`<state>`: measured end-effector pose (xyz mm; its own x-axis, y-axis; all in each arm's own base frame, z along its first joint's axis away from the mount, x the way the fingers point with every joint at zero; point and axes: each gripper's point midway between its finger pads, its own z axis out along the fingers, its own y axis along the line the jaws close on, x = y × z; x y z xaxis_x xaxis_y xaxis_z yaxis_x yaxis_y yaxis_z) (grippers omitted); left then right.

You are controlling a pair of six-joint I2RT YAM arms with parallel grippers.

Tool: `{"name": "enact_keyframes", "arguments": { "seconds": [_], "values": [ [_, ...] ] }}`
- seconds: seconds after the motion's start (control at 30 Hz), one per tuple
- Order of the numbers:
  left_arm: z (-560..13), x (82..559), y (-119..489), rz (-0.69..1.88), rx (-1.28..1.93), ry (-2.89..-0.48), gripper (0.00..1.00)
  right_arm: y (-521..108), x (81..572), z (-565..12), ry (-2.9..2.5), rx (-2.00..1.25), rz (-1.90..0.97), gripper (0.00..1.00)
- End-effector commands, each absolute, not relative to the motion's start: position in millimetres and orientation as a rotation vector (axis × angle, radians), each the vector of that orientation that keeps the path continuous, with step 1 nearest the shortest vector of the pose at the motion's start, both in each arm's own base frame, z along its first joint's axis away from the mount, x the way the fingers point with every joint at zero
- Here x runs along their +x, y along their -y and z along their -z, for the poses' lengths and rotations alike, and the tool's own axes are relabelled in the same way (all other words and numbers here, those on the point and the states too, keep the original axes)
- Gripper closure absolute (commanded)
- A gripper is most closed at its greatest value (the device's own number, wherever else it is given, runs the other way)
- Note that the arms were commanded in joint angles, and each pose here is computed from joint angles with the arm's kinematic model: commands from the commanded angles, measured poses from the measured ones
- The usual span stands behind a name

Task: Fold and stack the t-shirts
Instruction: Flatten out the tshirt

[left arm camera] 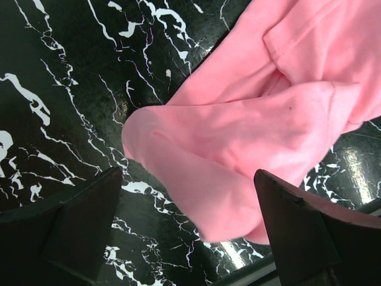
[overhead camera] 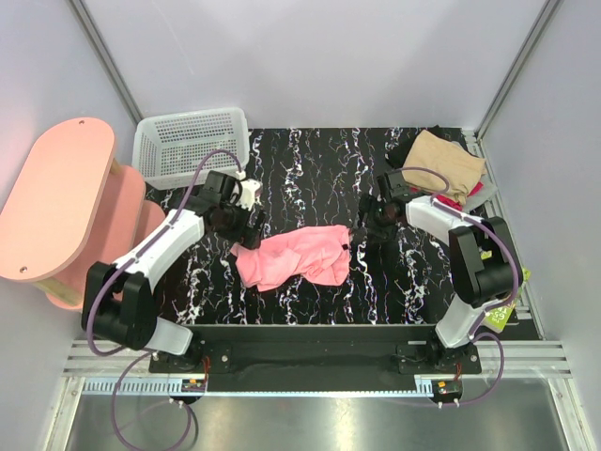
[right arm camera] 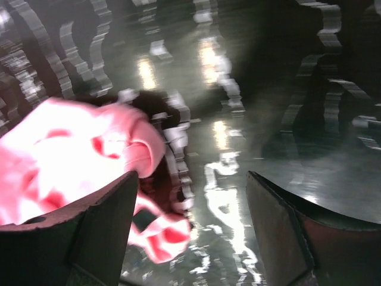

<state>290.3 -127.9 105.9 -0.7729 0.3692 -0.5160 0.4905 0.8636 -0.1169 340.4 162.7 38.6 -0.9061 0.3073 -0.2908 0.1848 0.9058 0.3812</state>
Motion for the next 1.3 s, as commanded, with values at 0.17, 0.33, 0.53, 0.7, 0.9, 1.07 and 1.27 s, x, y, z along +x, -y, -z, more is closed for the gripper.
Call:
{"name": "enact_keyframes", "arguments": {
  "seconds": [0.17, 0.33, 0.53, 0.7, 0.9, 1.07, 1.27],
  "values": [
    [-97.9, 313.7, 127.3, 0.303, 0.591, -2.527, 0.03, -213.5, 348.7, -55.6, -2.684, 0.347, -0.865, 0.22],
    [-94.3, 314.0, 125.8, 0.302, 0.592, -2.533, 0.04, -214.9, 348.5, -40.2, -2.711, 0.372, -0.866, 0.24],
    [-97.8, 313.3, 125.2, 0.302, 0.594, -2.525, 0.04, -204.0, 349.7, -53.0, -2.66, 0.375, -0.798, 0.26],
    [-97.9, 314.8, 125.9, 0.307, 0.587, -2.528, 0.05, -207.9, 351.8, -65.6, -2.637, 0.365, -0.834, 0.33],
    [-104.1, 315.1, 125.5, 0.304, 0.591, -2.513, 0.05, -202.9, 349.1, -104.8, -2.544, 0.309, -0.83, 0.26],
    [-102.4, 315.7, 125.9, 0.305, 0.586, -2.519, 0.05, -206.2, 352.1, -101.2, -2.559, 0.296, -0.842, 0.28],
    [-105.5, 316.0, 124.3, 0.297, 0.581, -2.511, 0.05, -206.6, 355.5, -84.5, -2.6, 0.308, -0.821, 0.32]
  ]
}}
